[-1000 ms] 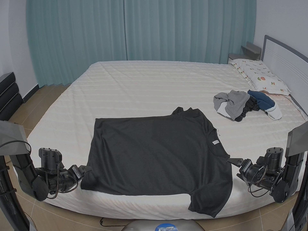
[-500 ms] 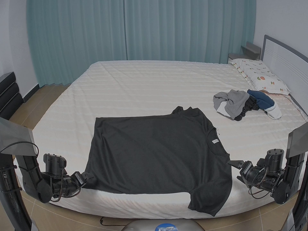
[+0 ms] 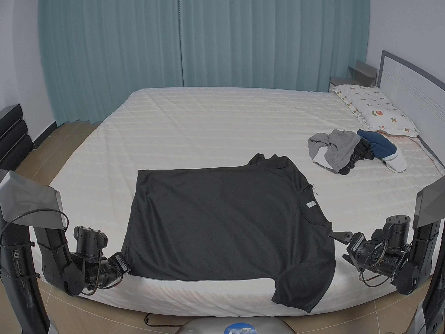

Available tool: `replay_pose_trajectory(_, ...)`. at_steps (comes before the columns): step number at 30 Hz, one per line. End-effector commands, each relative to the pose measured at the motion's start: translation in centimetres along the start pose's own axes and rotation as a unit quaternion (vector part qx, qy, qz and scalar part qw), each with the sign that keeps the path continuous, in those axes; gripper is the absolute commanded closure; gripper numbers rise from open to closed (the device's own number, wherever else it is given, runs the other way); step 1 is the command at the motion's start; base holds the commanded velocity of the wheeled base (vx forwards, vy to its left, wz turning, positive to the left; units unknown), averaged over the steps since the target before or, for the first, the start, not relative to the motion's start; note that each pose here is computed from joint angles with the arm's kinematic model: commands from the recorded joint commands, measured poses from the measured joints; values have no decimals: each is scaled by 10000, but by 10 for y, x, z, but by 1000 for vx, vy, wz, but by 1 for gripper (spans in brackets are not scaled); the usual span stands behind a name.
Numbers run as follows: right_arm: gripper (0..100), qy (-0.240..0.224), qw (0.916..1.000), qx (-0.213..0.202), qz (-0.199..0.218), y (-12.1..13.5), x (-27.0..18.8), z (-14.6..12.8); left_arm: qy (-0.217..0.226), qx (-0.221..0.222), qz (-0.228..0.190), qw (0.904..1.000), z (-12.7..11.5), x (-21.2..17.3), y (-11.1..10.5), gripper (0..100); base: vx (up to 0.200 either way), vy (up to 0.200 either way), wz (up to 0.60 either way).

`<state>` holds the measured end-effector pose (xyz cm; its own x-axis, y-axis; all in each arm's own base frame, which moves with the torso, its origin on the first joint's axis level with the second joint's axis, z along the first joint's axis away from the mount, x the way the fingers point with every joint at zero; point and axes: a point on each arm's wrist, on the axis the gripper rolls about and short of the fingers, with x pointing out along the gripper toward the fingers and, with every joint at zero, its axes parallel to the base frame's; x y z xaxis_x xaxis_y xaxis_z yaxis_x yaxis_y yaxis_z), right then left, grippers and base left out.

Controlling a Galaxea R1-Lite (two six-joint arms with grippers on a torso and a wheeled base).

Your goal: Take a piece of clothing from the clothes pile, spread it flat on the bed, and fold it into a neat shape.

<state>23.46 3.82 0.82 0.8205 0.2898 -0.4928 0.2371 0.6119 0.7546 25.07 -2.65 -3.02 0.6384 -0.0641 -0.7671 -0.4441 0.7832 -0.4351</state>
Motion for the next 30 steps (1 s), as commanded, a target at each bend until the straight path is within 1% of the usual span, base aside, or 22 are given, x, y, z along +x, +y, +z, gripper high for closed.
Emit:
replay_pose_trajectory(1,0,-15,10000,4,2,-1,1,0,72,25,126,9999,-5,1,3,100,0,0,0)
replay_pose_trajectory(2,0,-21,10000,-4,-3,-1,0,0,5,16,210,9998,-4,-1,5,100,0,0,0)
replay_pose_trajectory(6,0,-6,10000,-40,-39,-2,0,-1,-121,104,328,9993,-3,-6,6,100,0,0,0)
replay_pose_trajectory(9,0,58,9999,-84,-114,-4,-4,-3,-87,184,408,9990,-6,-8,9,100,0,0,0)
replay_pose_trajectory(13,0,180,9991,-307,-224,-8,-5,-8,-31,331,502,9982,-10,-11,12,100,0,0,0)
replay_pose_trajectory(15,0,288,9983,-368,-353,-13,-3,-12,-46,332,519,9981,-10,-11,12,100,0,0,0)
replay_pose_trajectory(17,0,312,9980,-385,-382,-15,-2,-13,-43,339,526,9980,-11,-10,12,100,0,0,0)
replay_pose_trajectory(19,0,404,9967,-489,-512,-20,1,-16,-45,340,530,9980,-10,-11,12,100,0,0,0)
replay_pose_trajectory(26,0,519,9955,-506,-604,-25,5,-20,-21,320,548,9980,-11,-9,13,100,0,0,0)
replay_pose_trajectory(30,0,570,9941,-680,-630,-28,7,-21,-24,314,552,9980,-11,-9,13,100,0,0,0)
